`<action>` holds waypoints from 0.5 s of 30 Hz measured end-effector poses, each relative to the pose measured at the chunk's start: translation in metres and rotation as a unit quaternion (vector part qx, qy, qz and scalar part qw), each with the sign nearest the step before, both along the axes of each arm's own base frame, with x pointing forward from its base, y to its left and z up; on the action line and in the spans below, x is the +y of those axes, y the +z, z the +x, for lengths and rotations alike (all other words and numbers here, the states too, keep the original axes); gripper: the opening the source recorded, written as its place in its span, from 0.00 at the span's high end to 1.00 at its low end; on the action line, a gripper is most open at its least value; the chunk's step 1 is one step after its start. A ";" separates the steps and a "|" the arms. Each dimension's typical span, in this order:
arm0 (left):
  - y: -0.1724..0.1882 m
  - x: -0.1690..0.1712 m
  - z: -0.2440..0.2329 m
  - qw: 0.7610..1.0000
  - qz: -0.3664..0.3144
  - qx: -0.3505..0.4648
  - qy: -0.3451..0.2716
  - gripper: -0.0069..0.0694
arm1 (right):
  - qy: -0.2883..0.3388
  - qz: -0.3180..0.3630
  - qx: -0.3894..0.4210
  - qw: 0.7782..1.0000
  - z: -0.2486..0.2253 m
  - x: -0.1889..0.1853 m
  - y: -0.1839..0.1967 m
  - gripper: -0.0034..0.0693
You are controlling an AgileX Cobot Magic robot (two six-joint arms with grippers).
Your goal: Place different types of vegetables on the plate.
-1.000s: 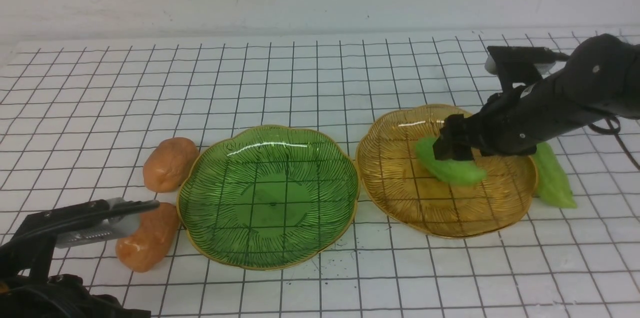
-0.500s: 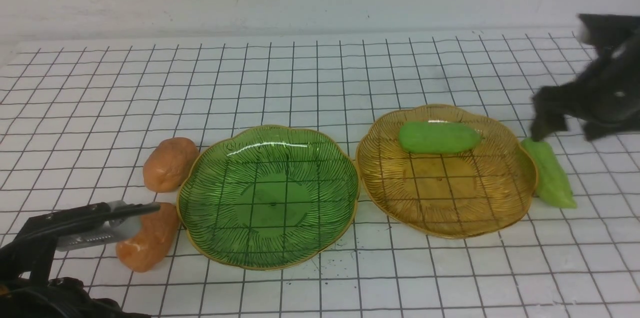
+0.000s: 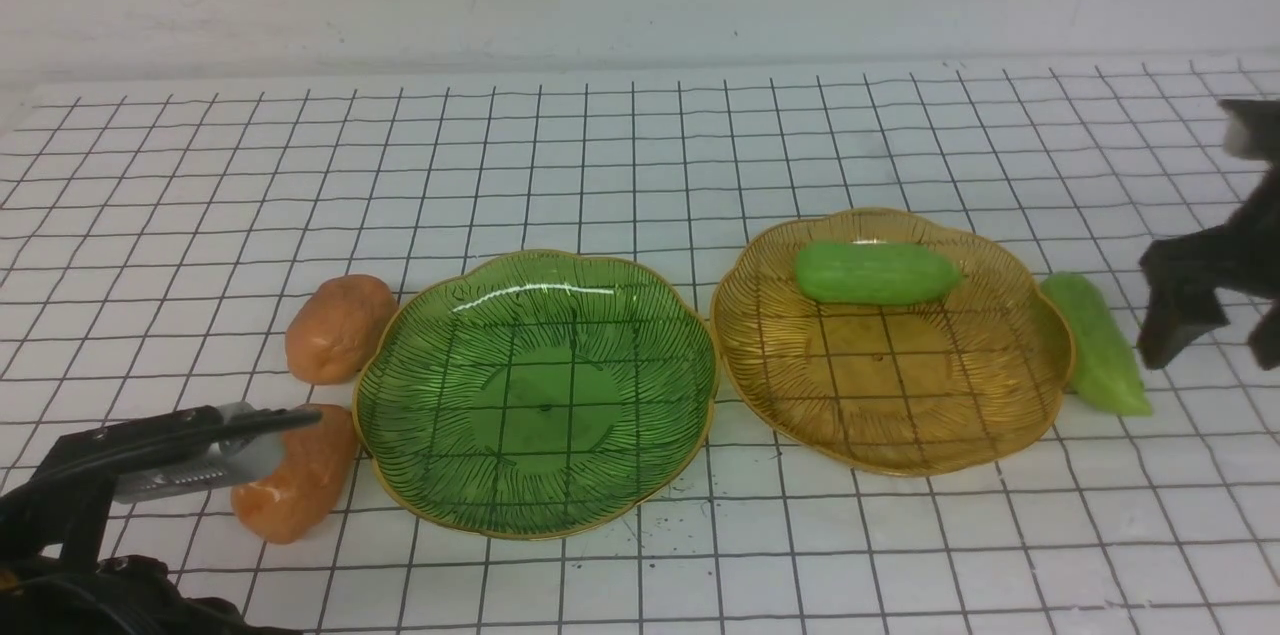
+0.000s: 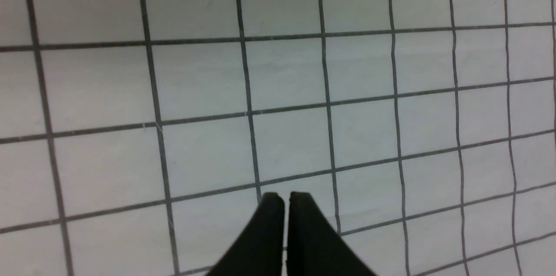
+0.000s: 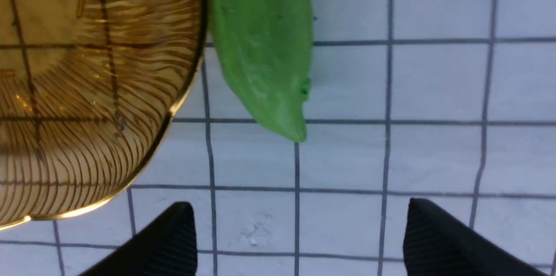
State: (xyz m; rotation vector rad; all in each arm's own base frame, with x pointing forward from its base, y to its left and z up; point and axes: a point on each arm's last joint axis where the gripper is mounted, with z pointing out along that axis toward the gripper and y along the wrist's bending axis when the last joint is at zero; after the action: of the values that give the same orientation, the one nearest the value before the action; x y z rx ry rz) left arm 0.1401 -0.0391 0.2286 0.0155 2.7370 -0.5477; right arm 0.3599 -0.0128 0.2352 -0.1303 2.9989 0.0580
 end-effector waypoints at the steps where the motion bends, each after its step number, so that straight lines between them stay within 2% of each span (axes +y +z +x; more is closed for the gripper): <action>1: 0.000 0.000 0.000 1.000 0.000 0.000 0.000 0.91 | 0.012 -0.006 -0.001 1.000 0.002 0.004 -0.002 0.16; 7: 0.000 0.000 0.000 1.000 0.000 0.002 -0.001 0.91 | 0.071 -0.045 0.027 0.996 0.010 0.023 -0.028 0.16; 15: 0.000 0.000 0.000 1.000 0.000 0.002 -0.001 0.91 | 0.088 -0.066 0.039 0.993 0.018 0.024 -0.052 0.16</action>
State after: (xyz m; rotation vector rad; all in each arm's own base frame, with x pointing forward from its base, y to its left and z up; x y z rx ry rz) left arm 0.1398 -0.0392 0.2285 0.0168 2.7404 -0.5493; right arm 0.3783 0.0111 0.1831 -0.4171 3.0593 -0.1206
